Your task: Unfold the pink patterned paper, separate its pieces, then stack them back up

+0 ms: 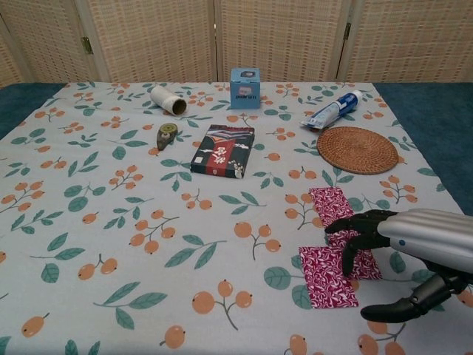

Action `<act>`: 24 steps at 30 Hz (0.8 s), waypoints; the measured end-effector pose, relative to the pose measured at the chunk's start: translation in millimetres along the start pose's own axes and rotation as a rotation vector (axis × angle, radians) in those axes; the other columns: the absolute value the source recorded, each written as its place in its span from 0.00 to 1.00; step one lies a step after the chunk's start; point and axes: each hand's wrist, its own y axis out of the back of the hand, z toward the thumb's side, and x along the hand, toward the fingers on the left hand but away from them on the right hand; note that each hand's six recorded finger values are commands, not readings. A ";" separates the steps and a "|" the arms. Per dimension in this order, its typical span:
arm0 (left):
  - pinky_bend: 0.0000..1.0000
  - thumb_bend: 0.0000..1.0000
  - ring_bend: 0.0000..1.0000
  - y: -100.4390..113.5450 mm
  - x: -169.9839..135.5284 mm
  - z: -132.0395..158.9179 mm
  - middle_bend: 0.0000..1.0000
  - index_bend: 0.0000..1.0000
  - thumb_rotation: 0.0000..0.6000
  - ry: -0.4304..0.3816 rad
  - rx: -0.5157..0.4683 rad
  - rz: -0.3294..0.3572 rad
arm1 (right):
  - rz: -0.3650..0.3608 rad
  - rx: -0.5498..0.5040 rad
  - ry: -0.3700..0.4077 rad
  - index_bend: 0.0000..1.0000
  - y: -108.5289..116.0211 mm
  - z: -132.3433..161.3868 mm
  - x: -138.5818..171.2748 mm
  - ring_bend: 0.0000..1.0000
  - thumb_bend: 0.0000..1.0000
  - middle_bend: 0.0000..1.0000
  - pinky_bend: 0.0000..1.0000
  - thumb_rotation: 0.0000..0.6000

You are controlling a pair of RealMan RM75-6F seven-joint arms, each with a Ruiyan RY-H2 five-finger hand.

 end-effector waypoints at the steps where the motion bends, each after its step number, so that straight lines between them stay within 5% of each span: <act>1: 0.00 0.23 0.09 -0.2 -0.1 0.4 0.03 0.12 1.00 -0.001 0.000 0.000 | 0.004 0.001 -0.002 0.34 -1.3 -0.7 1.3 0.00 0.22 0.09 0.00 0.32; 24: 0.00 0.23 0.09 -1.4 -2.8 -5.9 0.03 0.12 1.00 0.012 -0.004 0.001 | -0.019 -0.005 0.045 0.34 1.6 19.1 -23.1 0.00 0.23 0.09 0.00 0.32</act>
